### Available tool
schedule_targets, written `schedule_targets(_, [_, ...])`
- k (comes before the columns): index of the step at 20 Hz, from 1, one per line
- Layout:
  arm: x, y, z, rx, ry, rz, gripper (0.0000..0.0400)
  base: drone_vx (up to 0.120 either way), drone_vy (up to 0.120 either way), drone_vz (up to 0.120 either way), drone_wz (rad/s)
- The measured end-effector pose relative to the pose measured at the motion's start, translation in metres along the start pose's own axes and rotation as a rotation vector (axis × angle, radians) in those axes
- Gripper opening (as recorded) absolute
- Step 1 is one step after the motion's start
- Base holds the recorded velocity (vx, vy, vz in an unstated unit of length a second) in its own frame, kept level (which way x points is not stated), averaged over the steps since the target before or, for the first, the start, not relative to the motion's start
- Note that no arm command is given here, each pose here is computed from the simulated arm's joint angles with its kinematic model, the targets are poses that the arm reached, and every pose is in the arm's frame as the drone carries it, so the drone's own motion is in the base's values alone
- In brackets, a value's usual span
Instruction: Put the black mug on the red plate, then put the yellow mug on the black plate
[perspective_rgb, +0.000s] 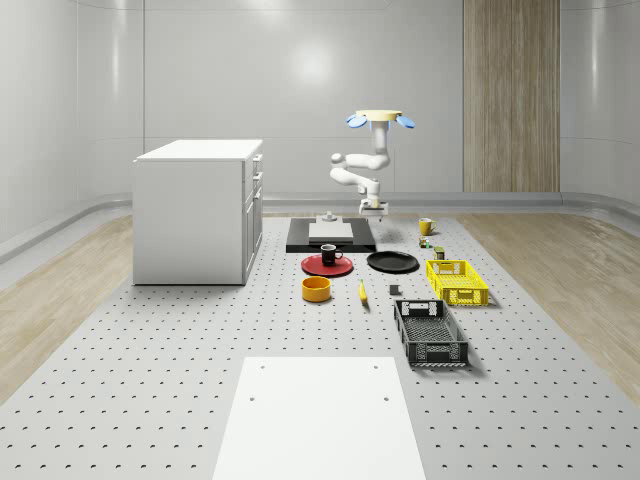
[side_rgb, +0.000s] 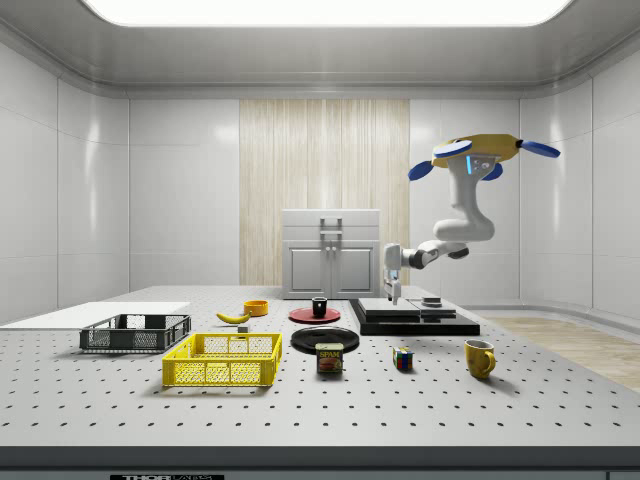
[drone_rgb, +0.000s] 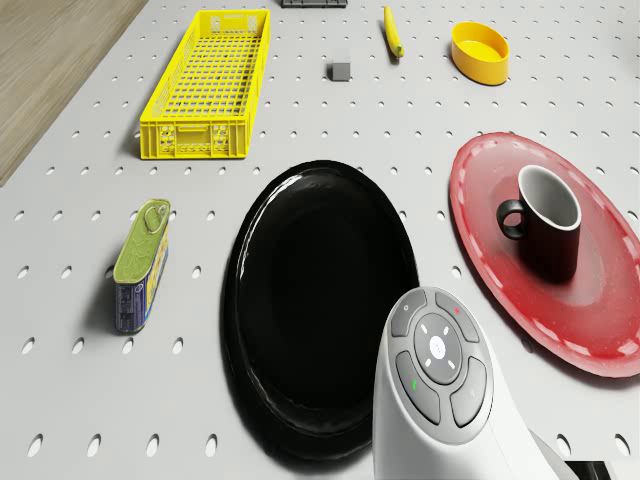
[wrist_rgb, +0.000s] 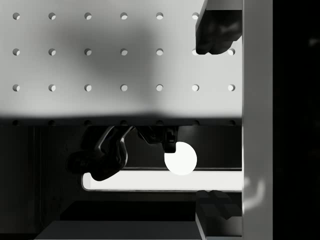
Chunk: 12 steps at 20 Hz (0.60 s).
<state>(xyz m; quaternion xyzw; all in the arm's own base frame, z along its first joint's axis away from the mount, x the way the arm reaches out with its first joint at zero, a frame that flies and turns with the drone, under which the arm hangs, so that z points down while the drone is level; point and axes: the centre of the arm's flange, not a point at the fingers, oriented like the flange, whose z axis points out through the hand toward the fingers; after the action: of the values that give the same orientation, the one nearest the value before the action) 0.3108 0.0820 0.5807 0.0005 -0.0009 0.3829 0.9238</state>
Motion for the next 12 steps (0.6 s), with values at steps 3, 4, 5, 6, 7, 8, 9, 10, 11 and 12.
schedule_targets(3, [0.0000,0.0000,0.0000,0.000,0.000,0.000,0.0400,-0.120,0.120,0.000,0.000])
schedule_targets(4, [0.0000,0.0000,0.0000,0.000,0.000,0.000,0.0400,-0.120,0.120,0.000,0.000])
schedule_targets(5, [0.0000,0.0000,0.0000,0.000,0.000,0.000,0.0400,-0.120,0.120,0.000,0.000])
schedule_targets(6, [0.0000,0.0000,0.0000,0.000,0.000,0.000,0.0400,-0.120,0.120,0.000,0.000])
schedule_targets(7, [0.0000,0.0000,0.0000,0.000,0.000,0.000,0.0400,-0.120,0.120,0.000,0.000])
schedule_targets(8, [0.0000,0.0000,0.0000,0.000,0.000,0.000,0.0400,-0.120,0.120,0.000,0.000])
schedule_targets(9, [0.0000,0.0000,0.0000,0.000,0.000,0.000,0.0400,-0.120,0.120,0.000,0.000])
schedule_targets(10, [0.0000,0.0000,0.0000,0.000,0.000,0.000,0.0400,-0.120,0.120,0.000,0.000])
schedule_targets(11, [0.0000,0.0000,0.0000,0.000,0.000,0.000,0.0400,-0.120,0.120,0.000,0.000])
schedule_targets(12, [0.0000,0.0000,0.0000,0.000,0.000,0.000,0.0400,-0.120,0.120,0.000,0.000])
